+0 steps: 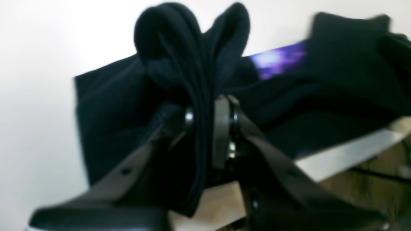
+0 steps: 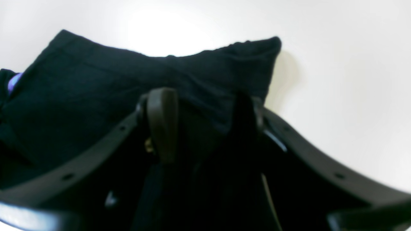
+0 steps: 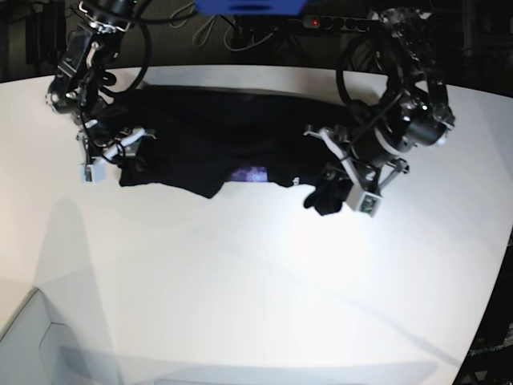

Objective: Layout the t-shirt on the table in an organized manner, then fold the t-shirt properly
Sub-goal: 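Carry the strip end with the left gripper toward the right gripper, folding it over, then release the folded end with the left gripper and move it back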

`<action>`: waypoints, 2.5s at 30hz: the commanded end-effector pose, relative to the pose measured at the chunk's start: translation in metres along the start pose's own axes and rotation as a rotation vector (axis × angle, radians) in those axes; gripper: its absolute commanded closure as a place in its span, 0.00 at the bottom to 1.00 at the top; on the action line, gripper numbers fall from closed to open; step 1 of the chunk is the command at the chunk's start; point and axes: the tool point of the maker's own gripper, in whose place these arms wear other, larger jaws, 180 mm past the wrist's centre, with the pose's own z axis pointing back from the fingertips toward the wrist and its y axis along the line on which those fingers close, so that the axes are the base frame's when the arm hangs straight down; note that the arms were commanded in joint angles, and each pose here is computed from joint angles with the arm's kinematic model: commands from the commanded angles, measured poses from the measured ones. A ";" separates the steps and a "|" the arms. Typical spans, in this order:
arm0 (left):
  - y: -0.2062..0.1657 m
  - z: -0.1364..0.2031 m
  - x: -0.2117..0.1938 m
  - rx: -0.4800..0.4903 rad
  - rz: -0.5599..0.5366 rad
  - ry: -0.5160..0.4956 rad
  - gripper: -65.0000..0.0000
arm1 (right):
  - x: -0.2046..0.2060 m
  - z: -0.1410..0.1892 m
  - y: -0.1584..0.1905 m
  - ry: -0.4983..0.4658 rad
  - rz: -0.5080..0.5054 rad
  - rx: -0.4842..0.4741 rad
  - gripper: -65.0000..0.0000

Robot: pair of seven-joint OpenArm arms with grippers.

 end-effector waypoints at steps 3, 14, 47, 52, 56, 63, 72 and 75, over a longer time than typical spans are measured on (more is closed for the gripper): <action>-0.028 -0.005 0.014 -0.076 -0.044 -0.037 1.00 | 0.010 0.000 0.000 -0.023 0.013 0.003 0.58; -0.060 -0.024 0.003 -0.066 -0.130 0.035 1.00 | 0.010 0.001 0.000 -0.025 0.016 0.001 0.58; -0.076 -0.020 0.009 -0.134 -0.077 -0.006 0.62 | 0.008 0.002 0.001 -0.022 0.014 0.001 0.58; 0.017 -0.001 0.011 0.084 0.001 -0.025 0.65 | 0.012 0.001 0.001 -0.029 0.017 0.002 0.58; 0.087 0.018 -0.001 0.200 0.066 -0.002 0.76 | 0.029 0.008 0.003 -0.073 0.052 -0.008 0.58; 0.136 0.008 -0.025 0.190 0.164 0.089 0.94 | 0.054 0.022 0.008 -0.134 0.111 -0.027 0.58; 0.141 0.000 -0.030 0.192 0.184 0.079 1.00 | 0.037 0.023 0.001 -0.021 0.117 -0.044 0.59; 0.142 0.000 -0.031 0.194 0.186 0.077 1.00 | 0.035 0.023 0.002 -0.020 0.113 -0.044 0.58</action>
